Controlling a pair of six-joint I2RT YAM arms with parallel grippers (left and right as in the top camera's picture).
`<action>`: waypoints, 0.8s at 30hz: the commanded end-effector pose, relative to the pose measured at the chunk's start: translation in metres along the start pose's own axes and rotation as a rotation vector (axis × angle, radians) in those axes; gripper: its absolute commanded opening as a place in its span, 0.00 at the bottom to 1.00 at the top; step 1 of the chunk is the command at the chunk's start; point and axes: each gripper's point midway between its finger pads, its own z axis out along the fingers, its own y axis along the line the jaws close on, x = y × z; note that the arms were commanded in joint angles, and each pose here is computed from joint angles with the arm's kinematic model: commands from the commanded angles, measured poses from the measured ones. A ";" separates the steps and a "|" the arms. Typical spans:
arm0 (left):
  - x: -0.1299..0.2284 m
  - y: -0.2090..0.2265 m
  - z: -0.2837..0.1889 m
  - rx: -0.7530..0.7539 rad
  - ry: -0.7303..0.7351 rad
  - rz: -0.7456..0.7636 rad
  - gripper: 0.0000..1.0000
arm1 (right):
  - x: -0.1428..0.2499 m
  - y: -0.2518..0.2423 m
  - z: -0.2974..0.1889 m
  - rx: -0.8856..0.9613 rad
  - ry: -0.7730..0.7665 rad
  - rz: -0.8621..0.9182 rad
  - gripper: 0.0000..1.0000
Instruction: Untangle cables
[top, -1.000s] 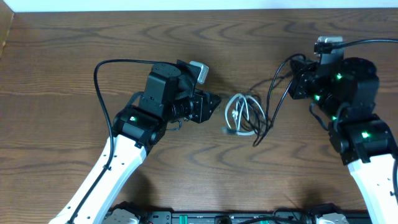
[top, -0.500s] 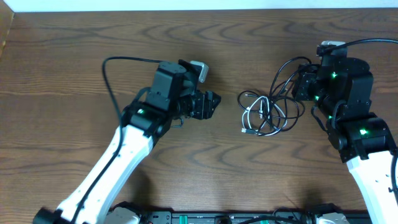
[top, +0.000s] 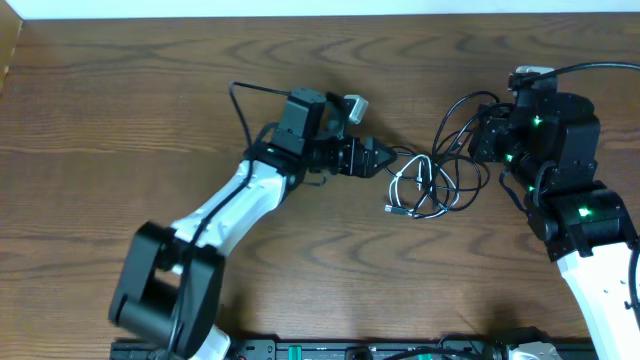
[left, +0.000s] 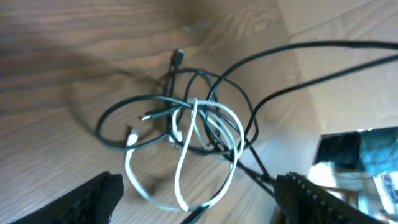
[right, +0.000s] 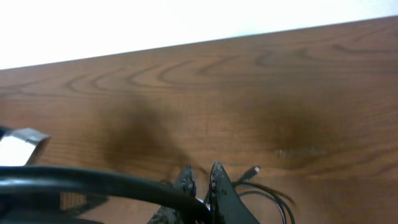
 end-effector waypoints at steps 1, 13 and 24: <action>0.015 -0.008 0.020 0.076 0.056 -0.059 0.84 | -0.005 0.001 -0.002 -0.008 -0.012 0.015 0.01; 0.038 0.006 0.066 -0.169 0.024 0.020 0.84 | -0.004 0.001 -0.002 -0.007 -0.010 0.015 0.01; 0.032 -0.024 0.084 -0.137 -0.053 0.065 0.84 | -0.003 0.001 -0.002 -0.006 -0.007 0.015 0.01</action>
